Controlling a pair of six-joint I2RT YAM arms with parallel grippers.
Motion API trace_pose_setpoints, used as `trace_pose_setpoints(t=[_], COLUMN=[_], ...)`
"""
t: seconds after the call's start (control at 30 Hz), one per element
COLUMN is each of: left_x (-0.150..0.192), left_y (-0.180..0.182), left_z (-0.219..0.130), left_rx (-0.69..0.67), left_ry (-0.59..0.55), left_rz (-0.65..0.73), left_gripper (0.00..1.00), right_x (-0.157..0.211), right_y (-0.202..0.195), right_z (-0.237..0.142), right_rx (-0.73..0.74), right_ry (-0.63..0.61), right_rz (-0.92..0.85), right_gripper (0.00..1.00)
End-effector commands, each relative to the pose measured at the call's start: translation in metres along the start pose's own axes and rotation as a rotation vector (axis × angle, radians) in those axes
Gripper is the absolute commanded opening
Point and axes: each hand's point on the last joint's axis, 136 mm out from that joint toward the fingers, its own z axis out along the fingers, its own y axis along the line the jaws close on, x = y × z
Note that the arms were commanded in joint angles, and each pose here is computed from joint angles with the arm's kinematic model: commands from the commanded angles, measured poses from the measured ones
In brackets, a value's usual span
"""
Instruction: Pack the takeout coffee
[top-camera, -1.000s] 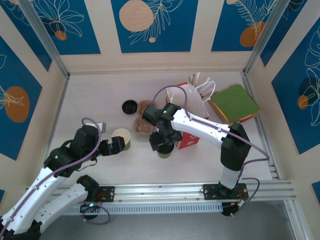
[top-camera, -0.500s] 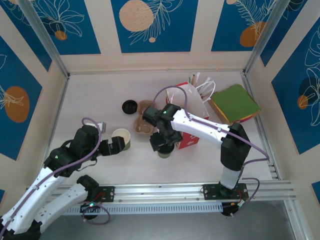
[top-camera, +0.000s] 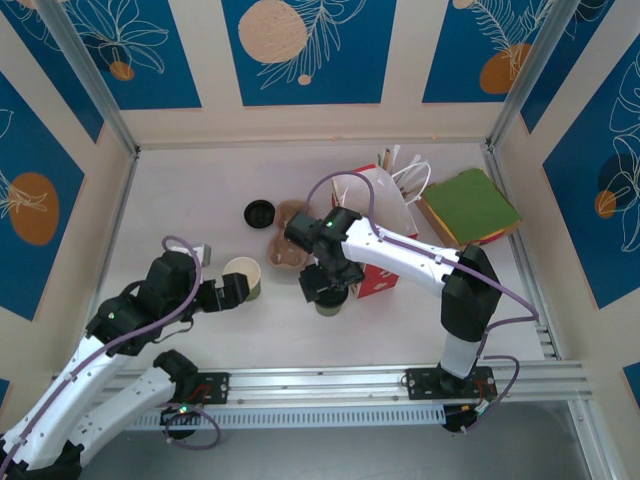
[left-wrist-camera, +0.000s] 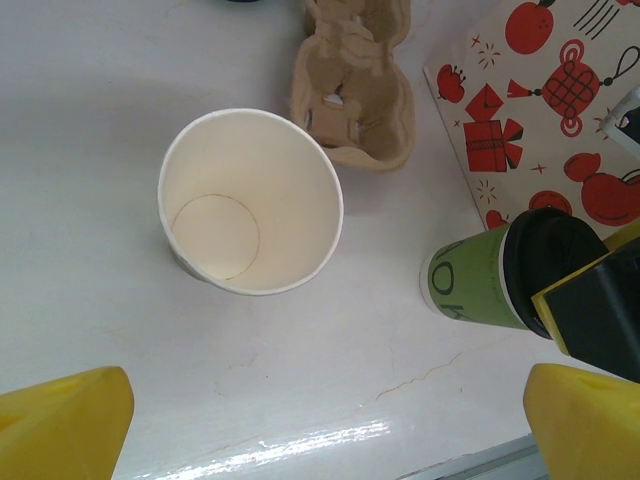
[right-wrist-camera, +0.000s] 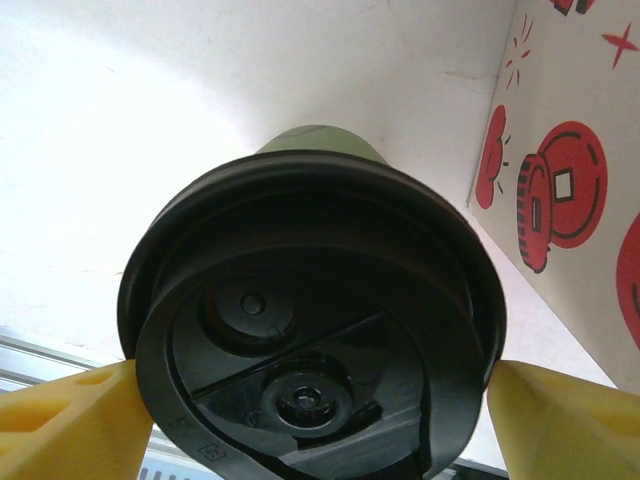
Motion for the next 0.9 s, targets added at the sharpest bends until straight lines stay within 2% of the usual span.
trace_pose_setpoints(t=[0.0,0.27,0.87], left_x=[-0.0003,-0.0001,-0.0004], left_y=[-0.0041,-0.0040,-0.0045], left_z=[-0.0056,-0.0049,-0.0044], left_rx=[0.019,0.020,0.020], left_ry=[-0.002,-0.002,0.000], left_rz=[0.029,0.030,0.028], left_gripper=[1.00,1.00,1.00], right_x=[0.0005,-0.0004,0.0001], right_y=[0.0051,0.0050,0.0071], right_z=[-0.0020,-0.0035,0.0036], right_rx=[-0.019,-0.020,-0.025], right_ry=[0.023,0.024,0.038], right_rz=[0.009,0.011,0.006], right_gripper=[0.86,0.85,0.76])
